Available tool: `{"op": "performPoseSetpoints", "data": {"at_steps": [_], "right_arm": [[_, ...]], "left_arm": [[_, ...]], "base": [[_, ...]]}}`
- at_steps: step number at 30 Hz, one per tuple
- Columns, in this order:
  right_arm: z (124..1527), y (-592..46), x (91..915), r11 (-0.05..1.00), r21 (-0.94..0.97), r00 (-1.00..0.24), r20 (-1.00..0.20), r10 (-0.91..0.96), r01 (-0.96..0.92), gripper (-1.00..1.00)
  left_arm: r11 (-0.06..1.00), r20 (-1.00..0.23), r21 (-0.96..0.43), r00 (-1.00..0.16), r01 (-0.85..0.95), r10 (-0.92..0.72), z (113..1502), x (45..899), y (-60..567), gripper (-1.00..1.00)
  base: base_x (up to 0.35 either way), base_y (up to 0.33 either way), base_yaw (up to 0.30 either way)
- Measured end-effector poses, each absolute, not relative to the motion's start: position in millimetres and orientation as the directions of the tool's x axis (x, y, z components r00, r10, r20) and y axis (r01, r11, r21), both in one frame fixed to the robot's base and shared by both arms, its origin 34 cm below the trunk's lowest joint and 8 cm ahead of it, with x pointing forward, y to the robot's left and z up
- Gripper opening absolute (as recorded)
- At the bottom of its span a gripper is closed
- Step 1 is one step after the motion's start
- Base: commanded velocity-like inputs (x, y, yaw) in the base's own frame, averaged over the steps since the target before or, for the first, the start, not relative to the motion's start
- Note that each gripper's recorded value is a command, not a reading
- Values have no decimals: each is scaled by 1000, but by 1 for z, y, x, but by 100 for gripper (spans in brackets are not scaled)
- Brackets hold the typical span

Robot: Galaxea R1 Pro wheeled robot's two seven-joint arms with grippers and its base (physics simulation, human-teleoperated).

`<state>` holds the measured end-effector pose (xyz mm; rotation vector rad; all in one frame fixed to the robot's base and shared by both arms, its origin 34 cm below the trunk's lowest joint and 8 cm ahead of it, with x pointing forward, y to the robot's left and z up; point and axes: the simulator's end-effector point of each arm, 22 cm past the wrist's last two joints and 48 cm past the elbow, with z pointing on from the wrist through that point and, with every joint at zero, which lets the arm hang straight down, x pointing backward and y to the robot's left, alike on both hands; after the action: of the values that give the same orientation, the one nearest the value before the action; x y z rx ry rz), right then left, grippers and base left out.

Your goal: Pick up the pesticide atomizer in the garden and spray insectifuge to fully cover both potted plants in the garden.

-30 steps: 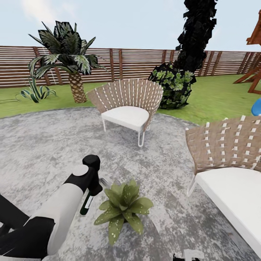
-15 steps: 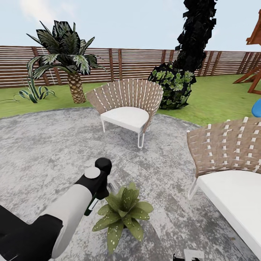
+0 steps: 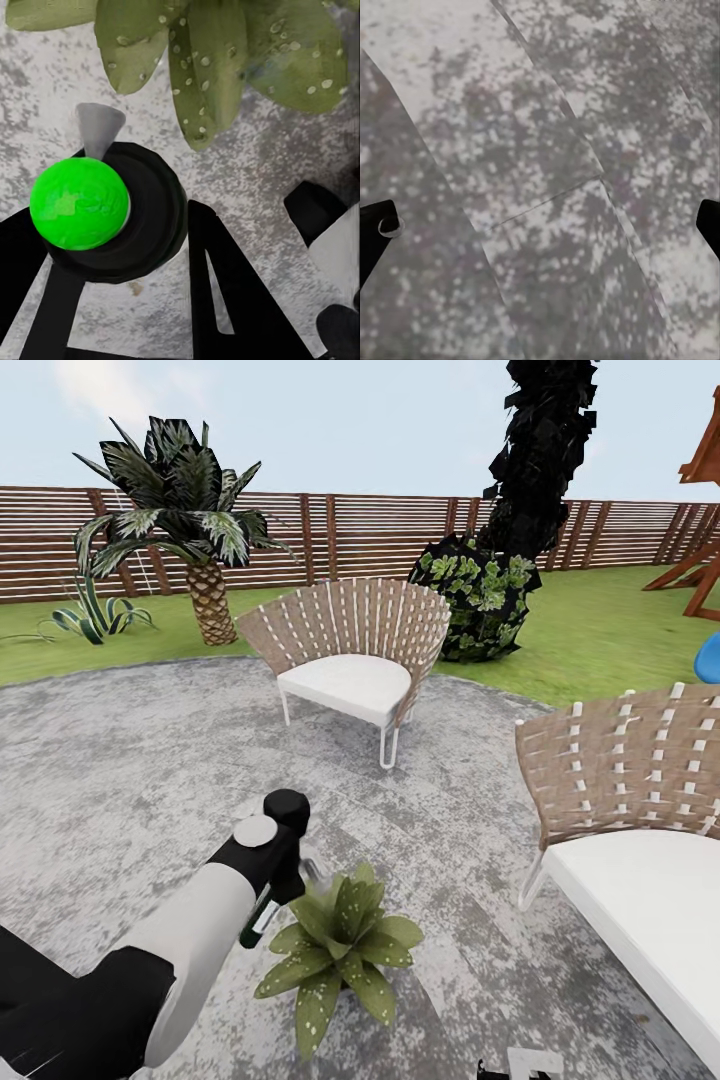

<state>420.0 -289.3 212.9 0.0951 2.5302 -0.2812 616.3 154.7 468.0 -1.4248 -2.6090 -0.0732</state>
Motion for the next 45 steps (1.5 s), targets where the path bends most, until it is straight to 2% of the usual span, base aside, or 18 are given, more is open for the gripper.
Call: {"op": "performPoseSetpoints", "data": {"at_steps": [7,17,37,45], "right_arm": [[213,-289,419,975,-180,-827,-563,6,130,100],[213,-289,420,975,-180,-826,-563,6,129,100],[212,-289,420,975,-180,-827,-563,5,129,100],[212,-288,420,976,-179,-827,-563,5,128,100]], "left_arm": [[558,146,-103,-542,824,828,458,602,142,-100],[555,158,-106,-537,825,829,456,599,144,-100],[560,164,-102,-542,822,824,454,599,150,-100],[594,234,-177,-553,785,800,411,549,183,-100]], "base": [[0,0,0],[-20,0,0],[-326,-23,0],[-336,-68,0]]}}
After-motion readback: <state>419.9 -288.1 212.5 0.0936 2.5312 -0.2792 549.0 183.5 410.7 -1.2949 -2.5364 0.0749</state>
